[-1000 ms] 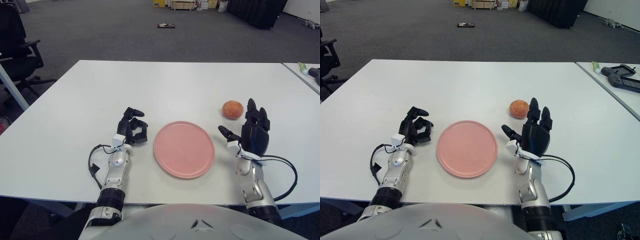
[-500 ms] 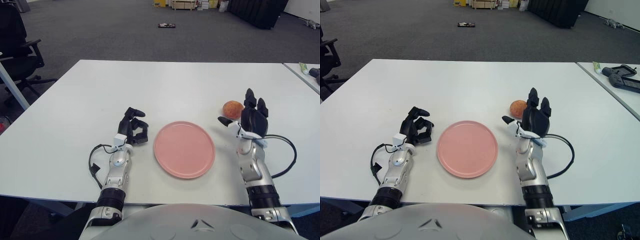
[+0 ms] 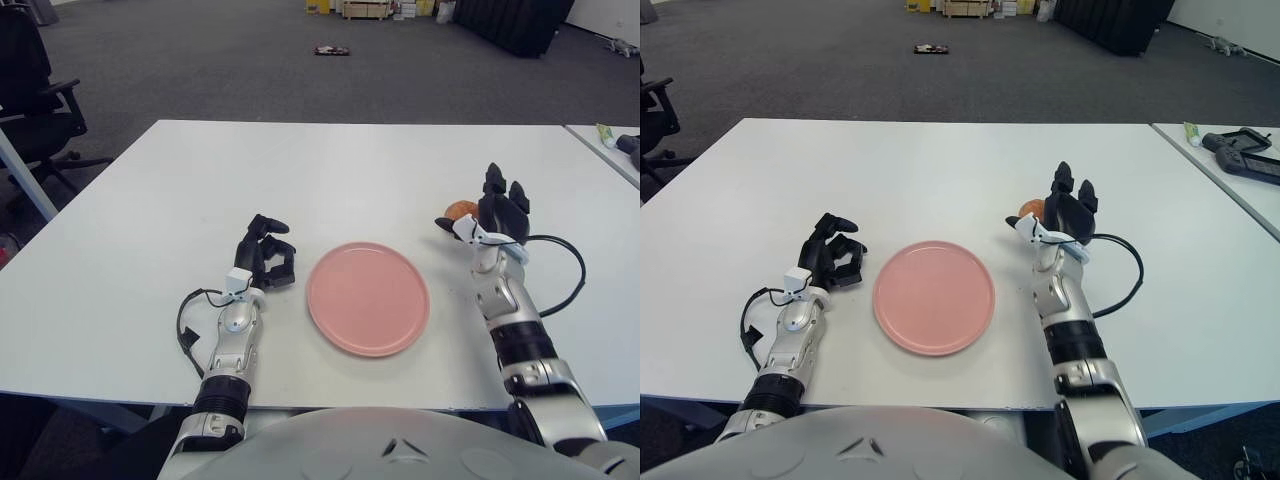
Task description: Put the apple into the plate.
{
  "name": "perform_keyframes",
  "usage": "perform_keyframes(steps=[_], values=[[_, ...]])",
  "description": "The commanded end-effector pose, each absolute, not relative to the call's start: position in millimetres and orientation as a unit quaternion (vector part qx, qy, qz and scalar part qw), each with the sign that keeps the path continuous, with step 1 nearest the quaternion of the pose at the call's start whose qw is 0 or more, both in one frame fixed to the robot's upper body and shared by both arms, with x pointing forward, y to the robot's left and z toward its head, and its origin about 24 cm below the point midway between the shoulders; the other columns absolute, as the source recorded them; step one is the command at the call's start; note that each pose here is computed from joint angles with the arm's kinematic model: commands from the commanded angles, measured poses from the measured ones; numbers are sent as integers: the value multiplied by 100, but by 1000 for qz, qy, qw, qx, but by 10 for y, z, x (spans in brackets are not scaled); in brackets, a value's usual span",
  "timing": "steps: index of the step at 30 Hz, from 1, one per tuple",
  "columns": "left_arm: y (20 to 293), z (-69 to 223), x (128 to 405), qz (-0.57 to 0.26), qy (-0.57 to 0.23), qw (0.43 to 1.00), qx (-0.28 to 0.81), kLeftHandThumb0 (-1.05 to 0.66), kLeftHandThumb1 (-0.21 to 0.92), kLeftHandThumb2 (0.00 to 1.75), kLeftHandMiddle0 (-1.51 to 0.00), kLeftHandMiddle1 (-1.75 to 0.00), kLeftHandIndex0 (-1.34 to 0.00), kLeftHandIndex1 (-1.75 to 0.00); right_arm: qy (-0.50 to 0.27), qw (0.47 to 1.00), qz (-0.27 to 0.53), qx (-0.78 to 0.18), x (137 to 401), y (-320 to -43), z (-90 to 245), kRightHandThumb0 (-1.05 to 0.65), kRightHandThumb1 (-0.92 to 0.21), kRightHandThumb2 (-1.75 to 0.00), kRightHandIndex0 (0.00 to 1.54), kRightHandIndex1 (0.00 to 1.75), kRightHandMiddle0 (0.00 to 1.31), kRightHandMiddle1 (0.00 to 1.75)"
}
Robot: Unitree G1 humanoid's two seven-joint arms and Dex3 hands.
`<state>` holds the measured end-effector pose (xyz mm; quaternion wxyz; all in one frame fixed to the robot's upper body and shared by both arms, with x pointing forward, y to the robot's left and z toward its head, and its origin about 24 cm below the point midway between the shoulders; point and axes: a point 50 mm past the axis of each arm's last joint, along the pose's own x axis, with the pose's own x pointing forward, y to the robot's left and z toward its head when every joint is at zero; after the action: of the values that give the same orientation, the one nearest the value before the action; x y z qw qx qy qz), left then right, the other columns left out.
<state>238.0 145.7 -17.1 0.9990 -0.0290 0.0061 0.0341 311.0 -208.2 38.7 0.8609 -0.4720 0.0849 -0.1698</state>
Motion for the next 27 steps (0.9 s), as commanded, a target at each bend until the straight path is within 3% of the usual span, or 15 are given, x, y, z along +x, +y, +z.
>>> perform_keyframes(steps=[1, 4, 12, 27], values=[[1463, -257, 2327, 37, 29, 998, -33, -1, 31, 126, -71, -149, -44, -175, 85, 865, -168, -465, 3269, -2110, 432, -83, -63, -25, 0, 0, 0, 0], [1464, -253, 2322, 37, 29, 998, -35, -1, 30, 126, -71, -149, -44, -175, 98, 865, -165, -463, 3314, -2114, 396, -78, -61, -26, 0, 0, 0, 0], [1472, -253, 2311, 41, 33, 998, -33, -1, 31, 125, -73, -147, -43, -175, 131, 862, -148, -467, 3390, -2107, 290, -65, -41, -62, 0, 0, 0, 0], [1488, -246, 2303, 45, 39, 998, -26, -1, 31, 126, -71, -148, -45, -175, 228, 842, -119, -475, 3380, -2200, -27, -55, -36, -83, 0, 0, 2, 1]])
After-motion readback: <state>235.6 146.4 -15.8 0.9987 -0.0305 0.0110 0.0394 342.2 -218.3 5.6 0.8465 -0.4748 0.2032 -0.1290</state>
